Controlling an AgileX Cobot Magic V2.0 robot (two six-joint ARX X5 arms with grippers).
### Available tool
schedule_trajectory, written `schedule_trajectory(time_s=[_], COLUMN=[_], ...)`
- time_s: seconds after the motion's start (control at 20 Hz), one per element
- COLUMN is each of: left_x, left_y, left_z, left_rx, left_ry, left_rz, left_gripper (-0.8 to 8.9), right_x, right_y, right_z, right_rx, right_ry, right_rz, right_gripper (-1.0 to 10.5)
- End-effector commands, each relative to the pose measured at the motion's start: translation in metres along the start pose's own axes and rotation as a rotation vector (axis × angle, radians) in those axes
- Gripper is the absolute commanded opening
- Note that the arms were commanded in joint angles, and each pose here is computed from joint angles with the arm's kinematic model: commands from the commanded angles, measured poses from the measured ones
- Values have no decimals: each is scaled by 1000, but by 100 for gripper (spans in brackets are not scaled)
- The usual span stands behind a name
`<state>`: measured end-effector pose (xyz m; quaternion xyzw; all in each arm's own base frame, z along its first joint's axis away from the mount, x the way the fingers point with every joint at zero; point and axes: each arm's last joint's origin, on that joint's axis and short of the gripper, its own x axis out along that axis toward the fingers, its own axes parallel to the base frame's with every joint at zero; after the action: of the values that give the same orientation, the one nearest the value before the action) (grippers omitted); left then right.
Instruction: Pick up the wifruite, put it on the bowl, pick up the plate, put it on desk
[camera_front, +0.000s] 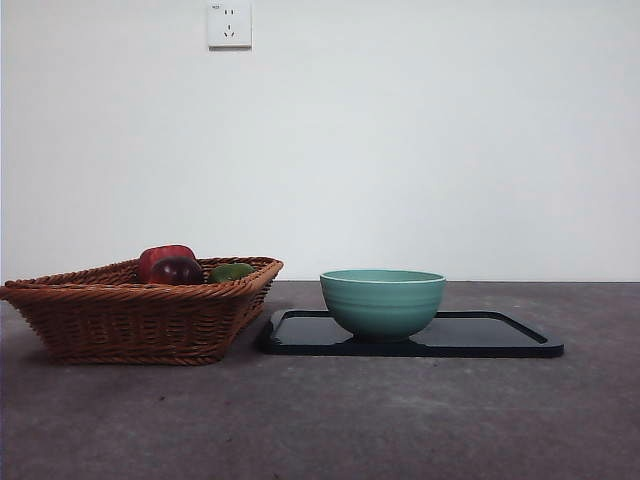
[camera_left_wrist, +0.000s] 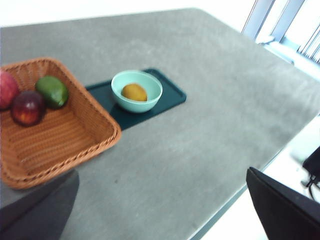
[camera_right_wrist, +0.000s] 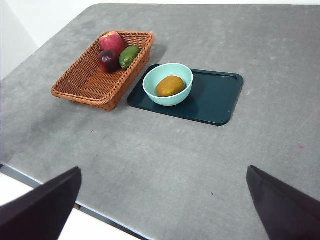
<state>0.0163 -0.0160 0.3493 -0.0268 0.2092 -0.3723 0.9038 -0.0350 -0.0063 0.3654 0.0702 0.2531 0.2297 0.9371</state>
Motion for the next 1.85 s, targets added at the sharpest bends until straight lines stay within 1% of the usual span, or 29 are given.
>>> schedule_trajectory(time_s=[0.05, 0.35, 0.5, 0.6, 0.8, 1.0, 1.1, 1.15, 1.3, 1.45, 1.65, 1.85], left_x=[1, 25, 51, 71, 116, 162, 188, 200, 243, 283, 339, 390], left_y=[-2, -14, -24, -31, -47, -65, -69, -70, -67, -58, -35, -18], left_z=[5, 22, 31, 37, 49, 71, 85, 91, 110, 122, 131, 129], left_rx=[-15, -23, -86, -102, -155, -106, -69, -70, -85, -76, -44, 32], left_ry=[-18, -34, -9, 22, 140, 295, 370, 406, 510, 581, 625, 651], left_rz=[-16, -20, -12, -1, 54, 92, 134, 151, 163, 158, 203, 206], left_gripper=[527, 527, 527, 527, 527, 526, 526, 526, 527, 527, 527, 526], right_x=[-2, -2, -2, -2, -2, -2, -2, -2, -2, -2, -2, -2], right_y=[-1, -1, -1, -1, -1, -1, -1, -1, -1, -1, -1, -1], right_z=[-6, -6, -6, -6, -6, -6, -6, -6, -6, -6, -6, -6], right_rx=[20, 24, 24, 24, 24, 24, 24, 24, 24, 24, 24, 24], right_ry=[67, 66, 67, 66, 66, 66, 66, 66, 66, 66, 66, 66], right_rz=[-5, -5, -5, -5, -5, -5, -5, -5, -5, -5, -5, -5], right_gripper=[556, 556, 556, 556, 556, 556, 556, 556, 556, 556, 556, 556])
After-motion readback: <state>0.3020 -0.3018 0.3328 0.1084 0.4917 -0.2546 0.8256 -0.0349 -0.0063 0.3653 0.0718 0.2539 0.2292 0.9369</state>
